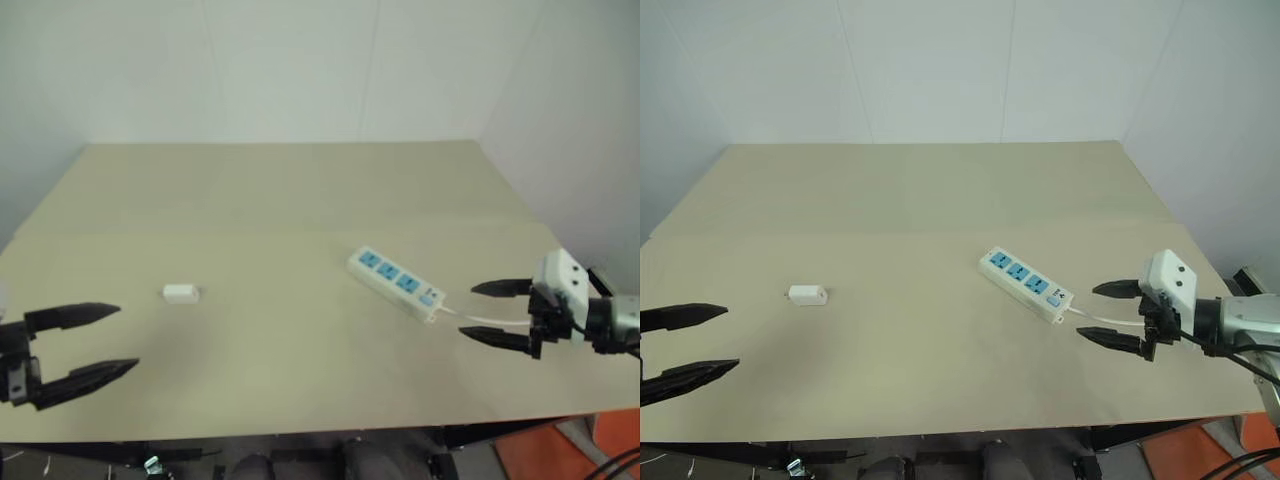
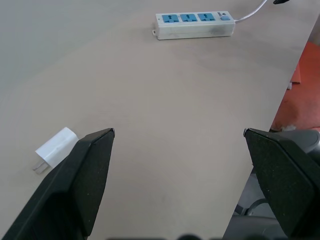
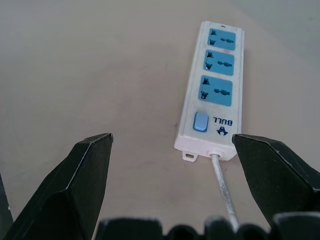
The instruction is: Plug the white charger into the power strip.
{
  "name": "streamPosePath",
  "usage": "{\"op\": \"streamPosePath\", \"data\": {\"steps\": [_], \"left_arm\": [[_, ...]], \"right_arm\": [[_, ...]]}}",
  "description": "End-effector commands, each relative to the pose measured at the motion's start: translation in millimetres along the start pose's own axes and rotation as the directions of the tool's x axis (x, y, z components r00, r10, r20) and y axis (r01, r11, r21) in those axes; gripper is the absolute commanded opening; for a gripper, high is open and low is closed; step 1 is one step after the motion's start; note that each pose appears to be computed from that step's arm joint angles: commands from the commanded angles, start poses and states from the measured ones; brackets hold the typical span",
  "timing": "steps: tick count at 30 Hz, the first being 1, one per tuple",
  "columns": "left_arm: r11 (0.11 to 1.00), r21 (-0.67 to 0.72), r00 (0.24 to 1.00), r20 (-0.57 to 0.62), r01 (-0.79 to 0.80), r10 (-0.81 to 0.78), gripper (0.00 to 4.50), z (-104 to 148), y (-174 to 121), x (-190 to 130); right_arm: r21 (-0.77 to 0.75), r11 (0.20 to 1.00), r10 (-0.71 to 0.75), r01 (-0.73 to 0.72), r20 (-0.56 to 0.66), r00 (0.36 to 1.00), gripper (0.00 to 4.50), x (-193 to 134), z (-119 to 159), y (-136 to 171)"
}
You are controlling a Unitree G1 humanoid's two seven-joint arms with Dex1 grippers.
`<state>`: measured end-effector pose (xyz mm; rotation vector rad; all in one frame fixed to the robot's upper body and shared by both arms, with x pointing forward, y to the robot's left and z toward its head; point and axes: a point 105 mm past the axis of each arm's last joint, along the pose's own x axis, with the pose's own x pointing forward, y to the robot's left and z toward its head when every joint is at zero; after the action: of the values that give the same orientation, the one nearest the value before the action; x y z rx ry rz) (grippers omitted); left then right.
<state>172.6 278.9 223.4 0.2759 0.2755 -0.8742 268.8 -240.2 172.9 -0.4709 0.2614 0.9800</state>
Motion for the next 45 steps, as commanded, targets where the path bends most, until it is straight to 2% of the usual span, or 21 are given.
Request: {"op": "streamPosePath", "data": {"steps": [1, 12, 16, 24, 29, 45], "left_arm": [[1.000, 0.031, 1.000, 0.004, 0.003, -0.004, 4.50, 1.8, 0.4, -2.6], [0.999, 0.026, 1.000, 0.009, 0.019, -0.020, 4.50, -4.6, -0.6, -2.0], [0.999, 0.026, 0.999, 0.020, 0.042, -0.043, 4.50, -4.8, 0.2, 3.3], [0.997, 0.034, 0.996, 0.038, 0.076, -0.077, 4.50, -2.0, 1.7, 11.9], [0.996, 0.039, 0.995, 0.044, 0.086, -0.087, 4.50, 0.1, 0.9, 14.0], [0.994, 0.045, 0.994, 0.038, 0.098, -0.100, 4.50, 8.1, -1.6, 13.8]], "right_arm": [[-0.056, 0.998, -0.039, 0.040, 0.025, 0.999, 4.47, -6.9, 12.5, -5.3], [-0.034, 0.993, -0.109, 0.112, 0.065, 0.992, 4.47, 5.3, 8.7, -13.0], [0.042, 0.974, -0.225, 0.221, 0.135, 0.965, 4.47, 26.0, 0.0, -23.9], [0.168, 0.941, -0.330, 0.294, 0.269, 0.905, 4.47, 67.9, -16.6, -31.9], [0.243, 0.938, -0.311, 0.246, 0.283, 0.907, 4.47, 85.1, -31.3, -31.8], [0.284, 0.943, -0.251, 0.174, 0.263, 0.932, 4.47, 115.3, -60.6, -34.7]]}}
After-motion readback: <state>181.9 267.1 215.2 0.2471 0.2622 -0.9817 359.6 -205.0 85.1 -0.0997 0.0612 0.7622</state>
